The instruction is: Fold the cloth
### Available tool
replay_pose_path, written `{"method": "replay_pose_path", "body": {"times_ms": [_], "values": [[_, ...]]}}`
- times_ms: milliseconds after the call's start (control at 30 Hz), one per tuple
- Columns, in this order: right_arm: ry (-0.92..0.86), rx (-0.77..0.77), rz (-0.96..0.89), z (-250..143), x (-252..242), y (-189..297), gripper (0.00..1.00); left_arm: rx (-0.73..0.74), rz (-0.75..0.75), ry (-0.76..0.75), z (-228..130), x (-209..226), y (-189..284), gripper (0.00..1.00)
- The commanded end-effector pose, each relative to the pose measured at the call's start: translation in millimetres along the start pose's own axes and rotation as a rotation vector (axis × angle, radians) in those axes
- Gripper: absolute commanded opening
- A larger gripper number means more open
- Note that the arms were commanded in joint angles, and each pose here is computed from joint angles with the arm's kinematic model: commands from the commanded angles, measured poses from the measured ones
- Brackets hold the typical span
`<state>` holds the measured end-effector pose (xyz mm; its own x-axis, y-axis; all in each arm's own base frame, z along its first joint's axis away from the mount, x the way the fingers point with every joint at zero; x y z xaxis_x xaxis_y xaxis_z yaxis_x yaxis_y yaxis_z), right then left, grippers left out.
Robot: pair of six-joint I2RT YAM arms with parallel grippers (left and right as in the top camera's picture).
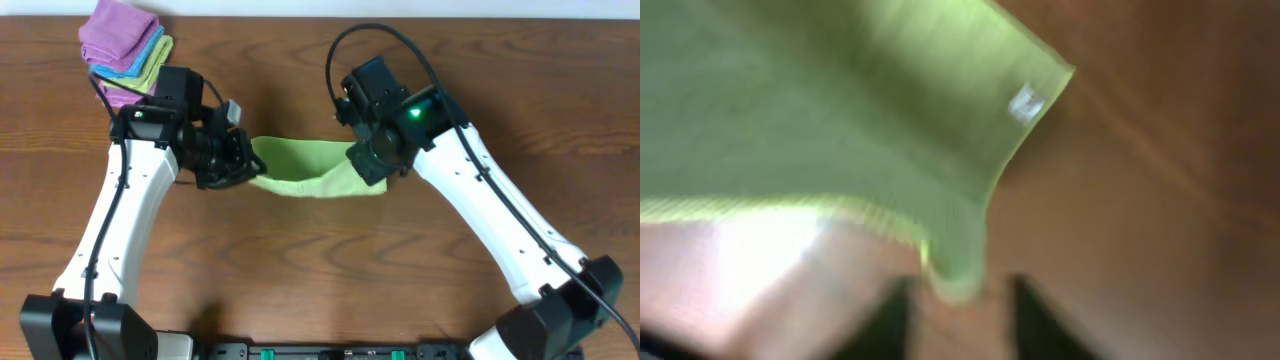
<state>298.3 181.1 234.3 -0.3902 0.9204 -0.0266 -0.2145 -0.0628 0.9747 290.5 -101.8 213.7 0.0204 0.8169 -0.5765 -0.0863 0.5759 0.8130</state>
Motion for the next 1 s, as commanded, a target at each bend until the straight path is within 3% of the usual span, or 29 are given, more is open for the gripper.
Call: {"method": "replay_pose_path", "body": {"times_ms": [0, 167, 233, 300, 333, 400, 433, 467, 500, 733, 967], "values": [[-0.016, -0.011, 0.056, -2.7, 7.2, 10.6, 0.99, 0.002, -0.006, -0.022, -5.3, -3.4, 7.8, 0.96], [-0.019, -0.026, 0.057, 0.5, 6.5, 10.6, 0.99, 0.01, 0.017, -0.028, -7.2, -0.5, 7.8, 0.99], [-0.023, -0.041, 0.059, 3.7, 5.6, 10.5, 0.99, -0.005, 0.055, -0.035, -4.5, 4.0, 8.0, 0.88], [-0.034, -0.076, 0.062, 11.0, 3.0, 10.7, 0.91, -0.044, 0.126, -0.051, 2.9, 12.1, 8.9, 0.66], [-0.041, -0.096, 0.064, 15.6, 1.4, 10.4, 0.71, -0.072, 0.164, -0.063, 8.5, 16.1, 9.8, 0.55], [-0.051, -0.137, 0.068, 24.7, -0.5, 8.1, 0.08, -0.12, 0.222, -0.082, 17.8, 22.0, 11.7, 0.4], [-0.055, -0.148, 0.07, 28.0, -1.2, 5.7, 0.01, -0.14, 0.243, -0.09, 22.1, 24.0, 11.9, 0.31], [-0.053, -0.158, 0.07, 31.2, -1.5, 1.8, 0.02, -0.165, 0.269, -0.103, 28.2, 25.9, 10.8, 0.15], [-0.048, -0.155, 0.073, 32.1, -1.7, -2.7, 0.01, -0.174, 0.273, -0.112, 32.1, 26.0, 8.6, 0.06], [0.009, -0.129, 0.206, 30.8, 2.4, -37.5, 0.02, -0.127, 0.279, -0.124, 50.9, 35.4, -29.3, 0.06], [-0.042, -0.061, 0.365, 12.5, -16.2, -61.2, 0.02, -0.093, 0.28, -0.119, 75.2, 56.5, -79.5, 0.06]]}}
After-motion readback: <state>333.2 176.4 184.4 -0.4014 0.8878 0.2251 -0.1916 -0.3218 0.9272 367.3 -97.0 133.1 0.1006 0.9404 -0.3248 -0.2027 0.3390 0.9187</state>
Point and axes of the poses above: each gripper's point midway between its finger pads, its own y axis back along the fingers, its own x axis along the line the jaws close on, z = x × y, the point moved 5 cm from there along y, back along the fingers, and after that the axes turned 11 degrees about -y, right-handed, at the moved point
